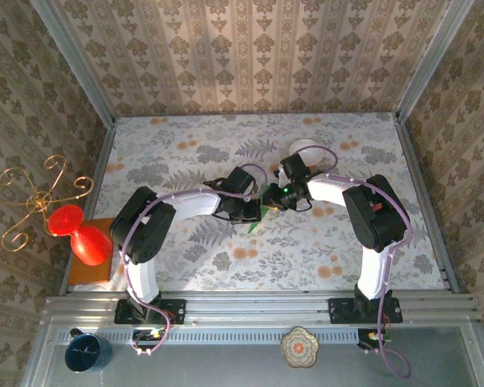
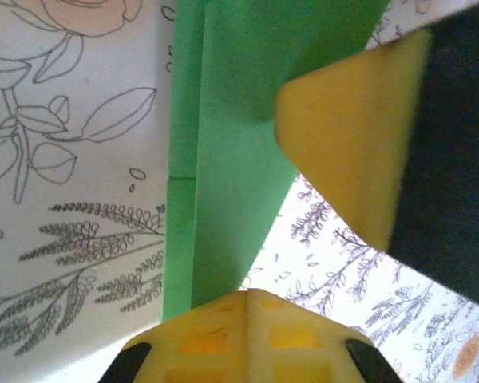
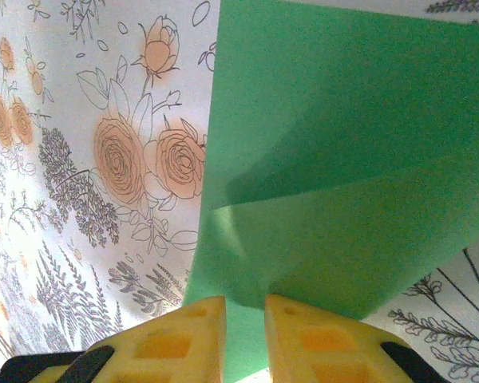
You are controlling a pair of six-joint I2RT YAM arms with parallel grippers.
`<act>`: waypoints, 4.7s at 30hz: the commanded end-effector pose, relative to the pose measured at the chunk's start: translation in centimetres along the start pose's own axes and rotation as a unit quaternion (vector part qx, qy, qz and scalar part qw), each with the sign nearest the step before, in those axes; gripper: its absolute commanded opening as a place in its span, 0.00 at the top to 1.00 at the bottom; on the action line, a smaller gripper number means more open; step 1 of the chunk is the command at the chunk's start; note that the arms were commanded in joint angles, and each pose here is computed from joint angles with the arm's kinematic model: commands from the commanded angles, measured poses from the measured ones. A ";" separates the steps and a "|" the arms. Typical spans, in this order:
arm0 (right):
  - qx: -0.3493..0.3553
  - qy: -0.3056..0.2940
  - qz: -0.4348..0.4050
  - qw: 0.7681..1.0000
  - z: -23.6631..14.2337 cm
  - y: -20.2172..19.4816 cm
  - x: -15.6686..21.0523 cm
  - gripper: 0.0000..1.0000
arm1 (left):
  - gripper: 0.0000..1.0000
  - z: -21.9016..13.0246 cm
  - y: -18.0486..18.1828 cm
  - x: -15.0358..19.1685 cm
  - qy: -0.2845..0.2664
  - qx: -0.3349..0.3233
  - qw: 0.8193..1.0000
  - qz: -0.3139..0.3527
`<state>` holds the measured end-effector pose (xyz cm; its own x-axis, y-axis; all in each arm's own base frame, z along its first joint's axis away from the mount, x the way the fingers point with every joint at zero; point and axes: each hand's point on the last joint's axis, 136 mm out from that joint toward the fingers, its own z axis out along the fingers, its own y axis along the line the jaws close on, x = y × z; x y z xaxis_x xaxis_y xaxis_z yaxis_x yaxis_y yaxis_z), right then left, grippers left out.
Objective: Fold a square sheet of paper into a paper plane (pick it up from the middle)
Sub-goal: Fold the wing for the fifth time at the center of the table.
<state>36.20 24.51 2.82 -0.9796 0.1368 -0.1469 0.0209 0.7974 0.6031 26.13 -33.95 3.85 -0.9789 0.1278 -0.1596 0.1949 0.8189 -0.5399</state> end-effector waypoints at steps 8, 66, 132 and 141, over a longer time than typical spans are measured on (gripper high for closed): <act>0.012 0.007 0.001 1.000 0.0 -0.5 0.1 0.77 | 0.94 -0.7 1.2 2.7 0.024 -0.018 0.999 -0.022; 0.036 0.018 0.007 0.999 0.5 -1.1 0.1 0.77 | 0.93 -2.1 -0.3 0.5 -0.032 0.029 0.999 -0.025; 0.298 0.017 -0.077 0.951 0.2 -7.8 0.6 0.47 | 0.94 1.0 3.0 0.7 0.000 -0.015 0.998 -0.057; 0.302 0.032 -0.076 0.950 1.0 -8.4 1.3 0.47 | 0.93 -0.8 -0.5 -1.9 -0.039 0.044 0.998 -0.034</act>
<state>37.47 20.61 1.46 -0.9652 0.0006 -0.2615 -0.0317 0.9924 0.1192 26.70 -33.18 2.55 -0.9902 0.0348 -0.1354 0.1070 0.8119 -0.5739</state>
